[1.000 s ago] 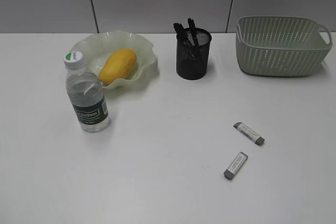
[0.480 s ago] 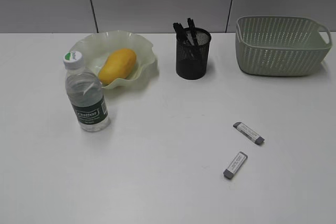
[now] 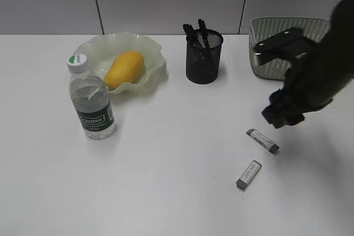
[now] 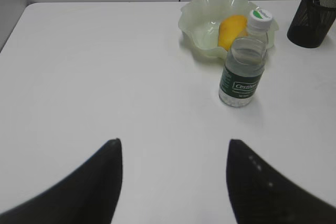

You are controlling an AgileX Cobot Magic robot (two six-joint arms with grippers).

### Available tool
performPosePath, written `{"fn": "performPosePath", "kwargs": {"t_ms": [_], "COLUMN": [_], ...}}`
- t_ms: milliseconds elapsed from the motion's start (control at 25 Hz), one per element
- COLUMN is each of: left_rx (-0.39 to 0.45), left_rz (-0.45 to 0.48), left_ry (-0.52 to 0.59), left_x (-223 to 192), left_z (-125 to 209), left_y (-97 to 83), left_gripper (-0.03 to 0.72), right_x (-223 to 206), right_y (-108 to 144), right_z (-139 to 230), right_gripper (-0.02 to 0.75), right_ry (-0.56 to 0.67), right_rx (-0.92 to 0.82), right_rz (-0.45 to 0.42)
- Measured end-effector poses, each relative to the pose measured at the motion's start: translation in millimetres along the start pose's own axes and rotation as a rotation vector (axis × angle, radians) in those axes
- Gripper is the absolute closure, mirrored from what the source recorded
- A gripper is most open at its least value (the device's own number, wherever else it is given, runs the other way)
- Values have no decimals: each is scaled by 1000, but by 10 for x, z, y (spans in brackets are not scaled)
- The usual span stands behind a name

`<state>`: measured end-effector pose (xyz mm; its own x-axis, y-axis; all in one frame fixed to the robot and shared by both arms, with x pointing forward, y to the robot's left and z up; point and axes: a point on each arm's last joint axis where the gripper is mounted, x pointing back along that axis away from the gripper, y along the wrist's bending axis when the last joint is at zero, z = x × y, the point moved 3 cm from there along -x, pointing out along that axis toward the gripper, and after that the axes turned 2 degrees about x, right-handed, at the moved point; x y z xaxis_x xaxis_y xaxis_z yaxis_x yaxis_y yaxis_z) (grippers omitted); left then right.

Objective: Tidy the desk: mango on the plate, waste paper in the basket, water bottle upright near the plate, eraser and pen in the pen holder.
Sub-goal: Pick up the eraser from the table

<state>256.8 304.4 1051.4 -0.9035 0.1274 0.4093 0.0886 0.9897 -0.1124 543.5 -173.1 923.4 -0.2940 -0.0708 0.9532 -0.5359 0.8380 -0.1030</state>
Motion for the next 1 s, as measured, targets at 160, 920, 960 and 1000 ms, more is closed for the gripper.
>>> {"fn": "performPosePath", "kwargs": {"t_ms": [160,920,960,1000], "left_rx": [0,1,1,1], "left_rz": [0,-1,-1,-1], "left_ry": [0,0,0,0], "left_x": [0,0,0,0], "left_z": [0,0,0,0], "left_y": [0,0,0,0], "left_gripper": [238,243,243,243], "right_x": [-472,-785,-785,-786], "right_y": [-13,63,63,64], "right_z": [-199,-259,-263,-265], "right_gripper": [344,715,713,697], "right_ry": [84,138,135,133], "right_rx": [47,30,29,28], "right_rz": [-16,-71,-71,-71]}}
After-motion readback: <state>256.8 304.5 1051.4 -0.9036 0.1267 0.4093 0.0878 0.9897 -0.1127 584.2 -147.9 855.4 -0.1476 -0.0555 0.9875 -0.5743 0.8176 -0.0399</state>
